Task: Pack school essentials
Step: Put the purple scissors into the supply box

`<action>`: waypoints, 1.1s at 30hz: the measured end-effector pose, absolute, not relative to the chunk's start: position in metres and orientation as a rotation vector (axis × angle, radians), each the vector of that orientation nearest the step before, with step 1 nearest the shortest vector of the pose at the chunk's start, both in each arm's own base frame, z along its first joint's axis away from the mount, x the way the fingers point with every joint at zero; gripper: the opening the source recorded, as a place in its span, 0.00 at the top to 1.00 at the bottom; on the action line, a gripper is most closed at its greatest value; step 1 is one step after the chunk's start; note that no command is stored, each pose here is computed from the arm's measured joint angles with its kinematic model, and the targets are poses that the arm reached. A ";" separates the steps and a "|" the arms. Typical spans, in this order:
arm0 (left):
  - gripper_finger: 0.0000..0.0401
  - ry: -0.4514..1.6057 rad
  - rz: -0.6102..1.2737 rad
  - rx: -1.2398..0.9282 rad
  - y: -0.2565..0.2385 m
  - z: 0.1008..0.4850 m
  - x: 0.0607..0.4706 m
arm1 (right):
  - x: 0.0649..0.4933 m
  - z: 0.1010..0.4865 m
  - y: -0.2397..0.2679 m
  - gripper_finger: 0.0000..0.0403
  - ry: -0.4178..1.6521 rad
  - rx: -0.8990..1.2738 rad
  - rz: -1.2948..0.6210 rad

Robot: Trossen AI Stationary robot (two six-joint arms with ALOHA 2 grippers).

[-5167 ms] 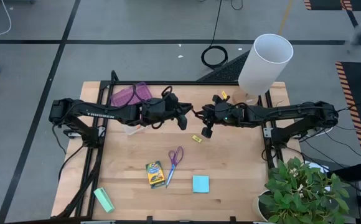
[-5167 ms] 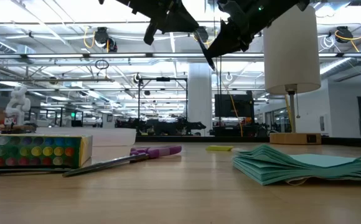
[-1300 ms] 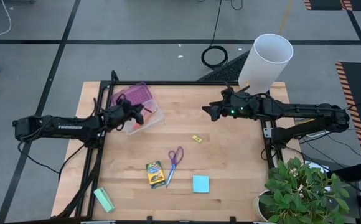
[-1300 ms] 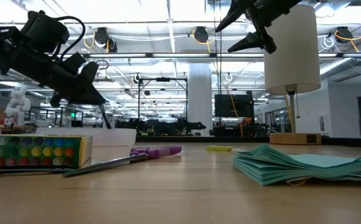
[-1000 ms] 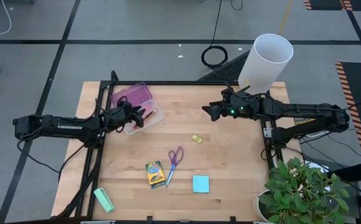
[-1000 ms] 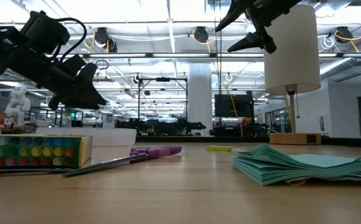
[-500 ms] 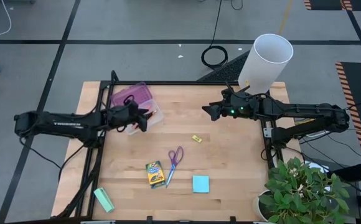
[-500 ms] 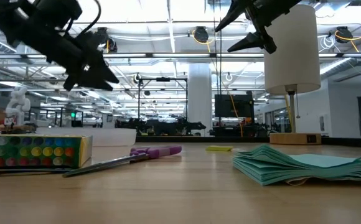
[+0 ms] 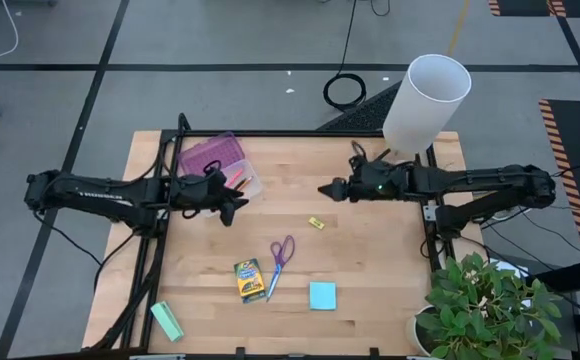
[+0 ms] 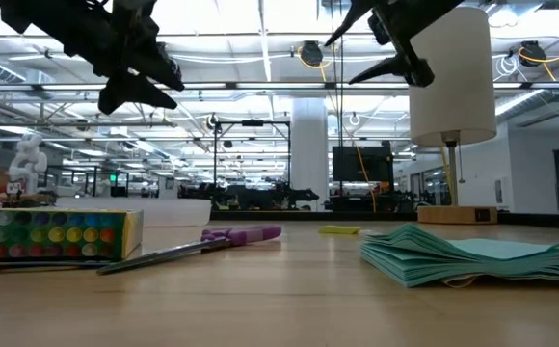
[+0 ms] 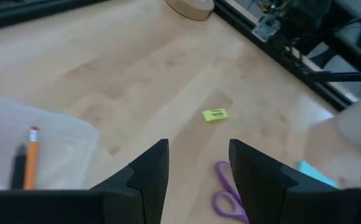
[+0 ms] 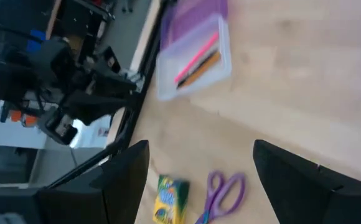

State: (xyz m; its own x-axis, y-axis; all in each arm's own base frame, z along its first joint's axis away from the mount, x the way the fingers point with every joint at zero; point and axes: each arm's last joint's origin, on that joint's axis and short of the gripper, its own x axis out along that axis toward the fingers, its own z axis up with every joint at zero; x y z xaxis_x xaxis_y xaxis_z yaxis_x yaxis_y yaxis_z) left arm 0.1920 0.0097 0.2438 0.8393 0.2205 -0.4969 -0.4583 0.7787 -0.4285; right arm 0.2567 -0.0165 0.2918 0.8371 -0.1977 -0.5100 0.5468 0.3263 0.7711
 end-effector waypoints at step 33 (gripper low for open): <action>0.58 0.461 0.258 -0.606 -0.036 0.243 0.190 | 0.371 0.181 0.029 0.39 0.828 1.412 -0.389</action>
State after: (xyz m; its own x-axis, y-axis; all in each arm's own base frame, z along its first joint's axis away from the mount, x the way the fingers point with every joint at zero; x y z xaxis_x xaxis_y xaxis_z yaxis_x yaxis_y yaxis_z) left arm 0.1897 -0.0364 0.2432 0.8677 0.0986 -0.4872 -0.3634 0.7945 -0.4864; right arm 0.3713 0.0285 0.1812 0.6715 0.2288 -0.7048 0.6889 0.1577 0.7075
